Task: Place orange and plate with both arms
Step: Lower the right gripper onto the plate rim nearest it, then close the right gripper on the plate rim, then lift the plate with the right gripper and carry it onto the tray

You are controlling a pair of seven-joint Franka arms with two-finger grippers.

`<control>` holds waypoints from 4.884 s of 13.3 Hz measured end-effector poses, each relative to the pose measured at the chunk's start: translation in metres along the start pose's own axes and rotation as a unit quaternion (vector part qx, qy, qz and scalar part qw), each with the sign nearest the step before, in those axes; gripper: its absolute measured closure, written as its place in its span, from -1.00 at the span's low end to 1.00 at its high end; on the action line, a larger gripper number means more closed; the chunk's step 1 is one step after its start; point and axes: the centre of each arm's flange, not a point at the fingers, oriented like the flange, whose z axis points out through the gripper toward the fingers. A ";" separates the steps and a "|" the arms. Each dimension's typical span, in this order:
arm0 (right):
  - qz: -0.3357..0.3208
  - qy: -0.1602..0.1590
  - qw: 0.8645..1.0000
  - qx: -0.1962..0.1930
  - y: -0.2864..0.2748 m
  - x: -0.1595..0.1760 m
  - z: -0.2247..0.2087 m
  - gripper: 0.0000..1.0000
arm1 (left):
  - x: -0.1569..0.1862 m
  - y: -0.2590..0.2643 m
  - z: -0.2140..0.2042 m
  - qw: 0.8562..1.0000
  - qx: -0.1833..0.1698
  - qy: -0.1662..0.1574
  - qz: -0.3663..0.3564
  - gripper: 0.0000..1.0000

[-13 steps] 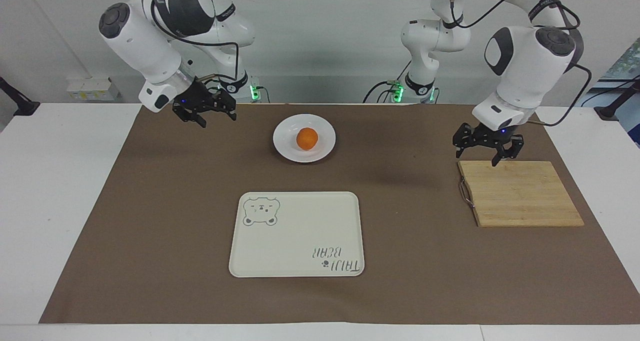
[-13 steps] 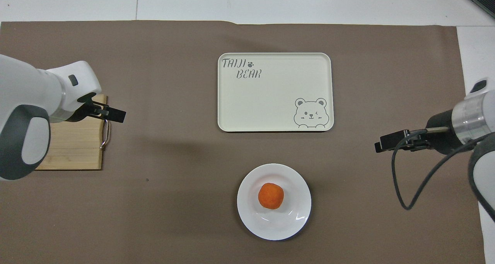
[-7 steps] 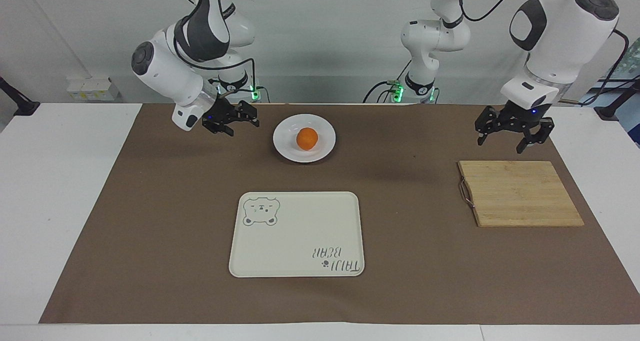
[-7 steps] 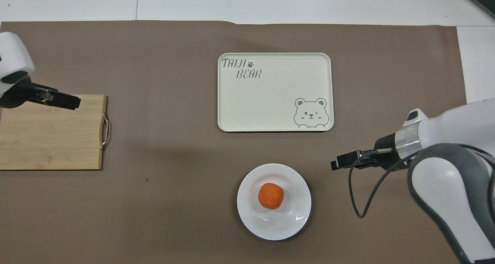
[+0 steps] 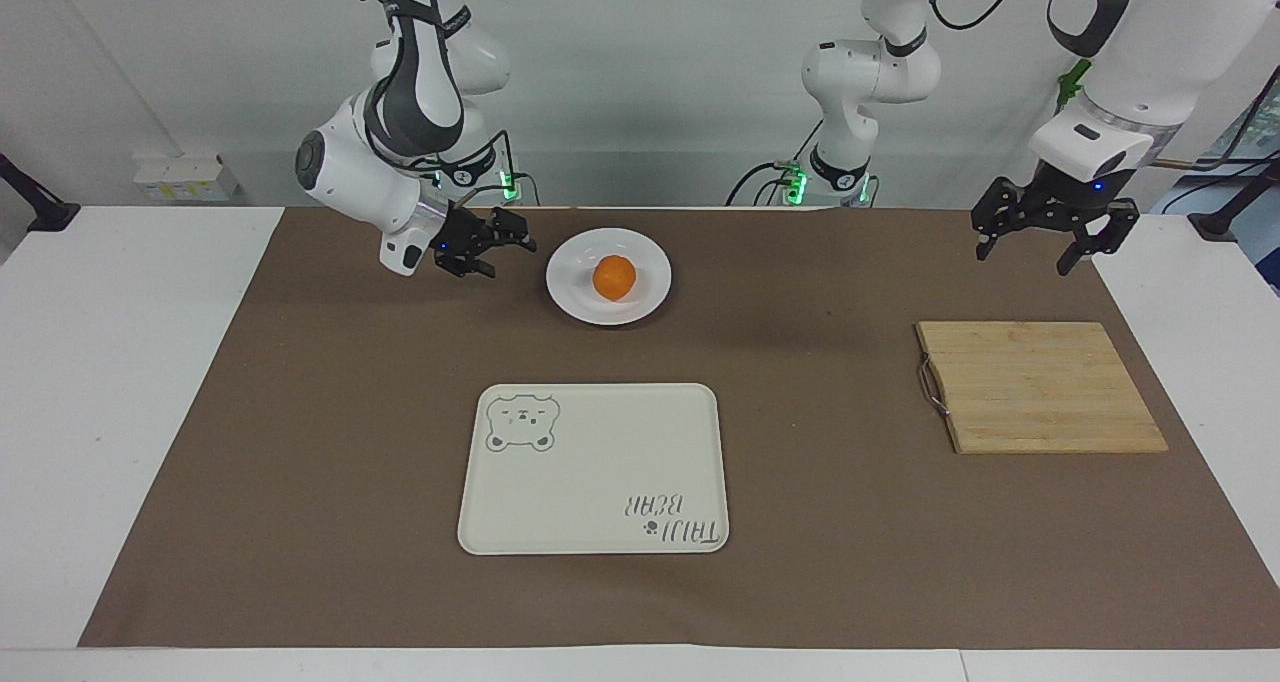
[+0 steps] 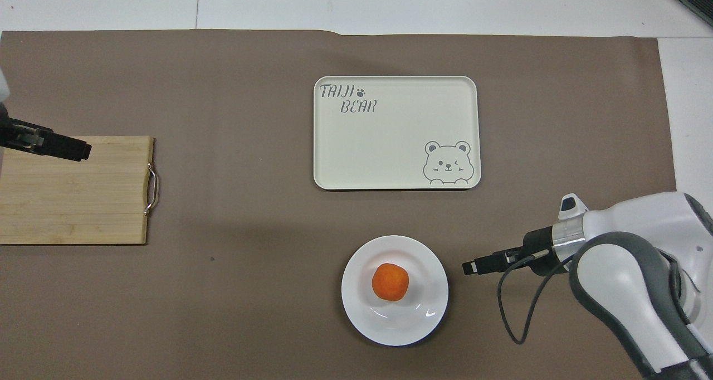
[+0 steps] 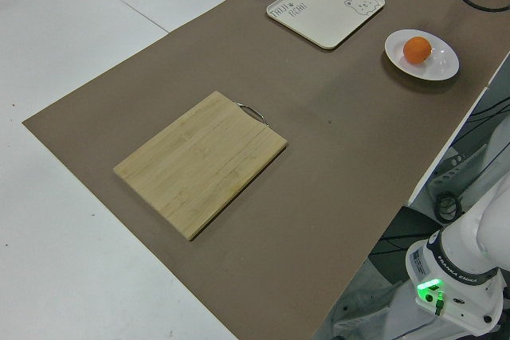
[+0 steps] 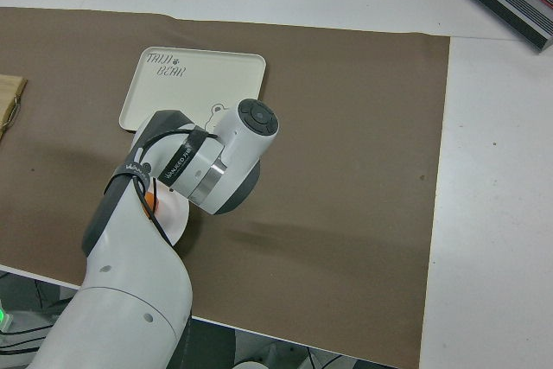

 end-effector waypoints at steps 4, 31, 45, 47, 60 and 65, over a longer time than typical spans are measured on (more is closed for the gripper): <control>0.005 0.013 0.999 0.049 0.022 -0.022 0.035 -1.00 | -0.005 0.000 -0.005 1.000 0.000 -0.011 0.000 -1.00; 0.066 0.040 0.989 0.126 0.026 -0.062 0.125 -0.67 | 0.005 -0.017 0.015 1.000 0.001 -0.016 -0.013 -1.00; 0.050 0.044 0.990 0.123 0.026 -0.061 0.125 0.91 | 0.003 -0.019 0.013 1.000 0.000 -0.019 -0.015 -1.00; 0.046 0.045 0.990 0.124 0.026 -0.061 0.124 0.92 | -0.001 -0.017 0.014 0.999 -0.004 -0.032 -0.015 -1.00; 0.077 0.033 0.978 0.190 0.000 -0.031 0.089 0.92 | -0.020 -0.008 0.009 0.998 -0.020 -0.062 -0.014 -1.00; 0.094 0.043 0.979 0.179 -0.039 0.005 0.042 0.92 | -0.021 -0.008 0.009 0.998 -0.027 -0.061 -0.015 -1.00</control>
